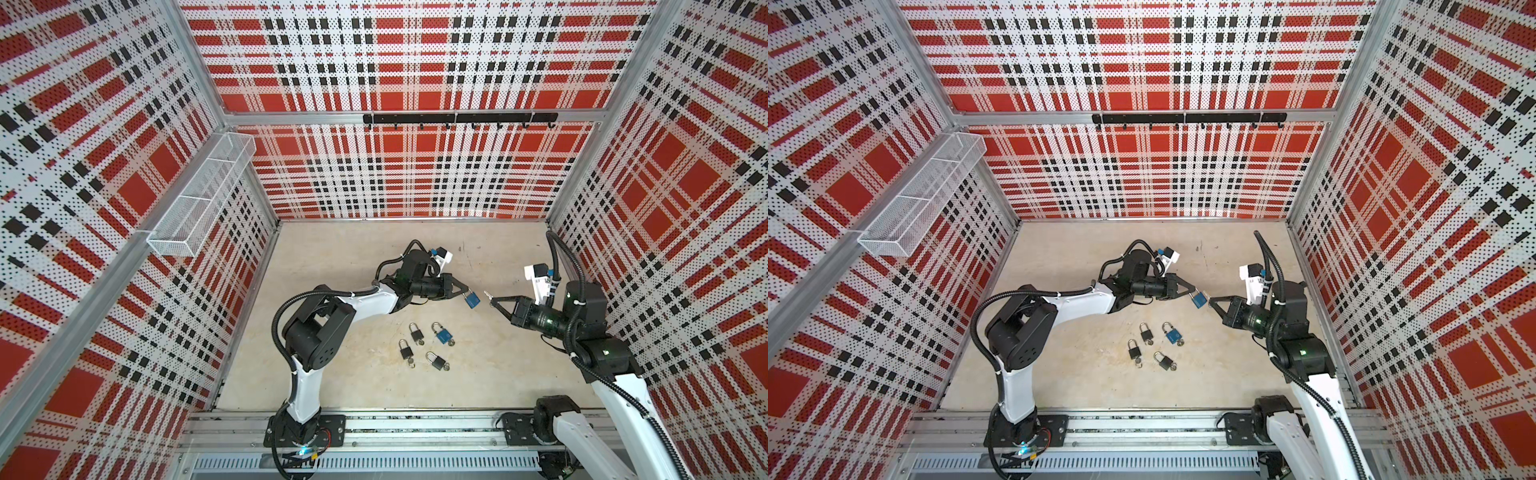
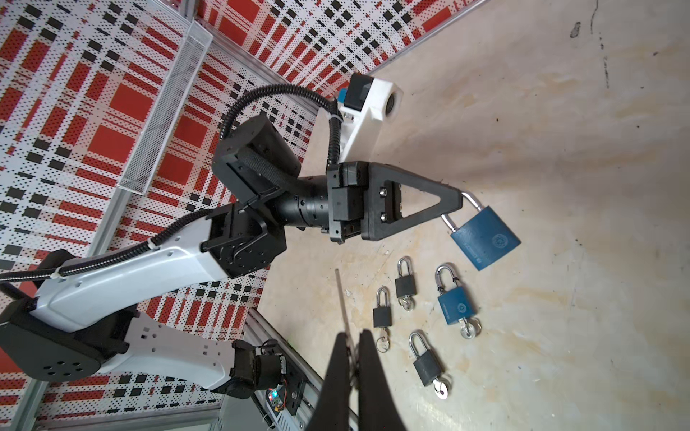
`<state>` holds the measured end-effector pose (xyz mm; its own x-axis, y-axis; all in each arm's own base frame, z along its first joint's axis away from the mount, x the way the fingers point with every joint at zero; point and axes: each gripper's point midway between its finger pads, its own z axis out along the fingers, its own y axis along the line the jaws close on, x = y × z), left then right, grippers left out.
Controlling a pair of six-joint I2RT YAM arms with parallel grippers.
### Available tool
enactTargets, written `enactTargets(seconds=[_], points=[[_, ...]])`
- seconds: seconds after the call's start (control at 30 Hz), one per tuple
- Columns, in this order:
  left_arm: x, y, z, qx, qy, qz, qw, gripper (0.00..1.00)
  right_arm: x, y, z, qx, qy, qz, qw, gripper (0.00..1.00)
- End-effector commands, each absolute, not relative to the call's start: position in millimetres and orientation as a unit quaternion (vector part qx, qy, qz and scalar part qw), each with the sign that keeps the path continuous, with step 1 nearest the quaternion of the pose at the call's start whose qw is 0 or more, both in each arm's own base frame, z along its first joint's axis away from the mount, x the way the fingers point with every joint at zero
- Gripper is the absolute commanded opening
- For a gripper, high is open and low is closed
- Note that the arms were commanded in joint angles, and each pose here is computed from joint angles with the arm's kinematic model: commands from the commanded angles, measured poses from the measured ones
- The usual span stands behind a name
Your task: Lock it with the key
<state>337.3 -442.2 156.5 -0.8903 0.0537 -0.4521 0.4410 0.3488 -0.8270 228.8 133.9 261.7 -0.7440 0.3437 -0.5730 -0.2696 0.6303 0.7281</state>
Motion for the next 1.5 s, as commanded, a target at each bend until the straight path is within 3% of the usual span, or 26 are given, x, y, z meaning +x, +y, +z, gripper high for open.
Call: enactTargets(seconds=[0.0,0.3,0.83,1.0,1.13,1.47], points=[[345,-448,136,0.182,0.83,-0.498,0.172,0.0,235,130,247,0.034,0.838,0.418,0.35,0.0],[370,-463,87,0.203,0.871,-0.419,0.153,0.0,247,127,233,0.032,0.848,0.402,0.345,0.0],[379,-459,58,0.195,0.89,-0.383,0.154,0.0,256,117,210,0.066,0.853,0.397,0.332,0.0],[381,-457,65,0.191,0.888,-0.383,0.169,0.3,258,108,200,0.078,0.865,0.367,0.332,0.0],[384,-453,73,0.188,0.887,-0.38,0.182,0.35,259,105,195,0.082,0.869,0.357,0.334,0.0],[399,-417,109,0.148,0.884,-0.376,0.237,0.36,276,99,180,0.095,0.875,0.333,0.338,0.0]])
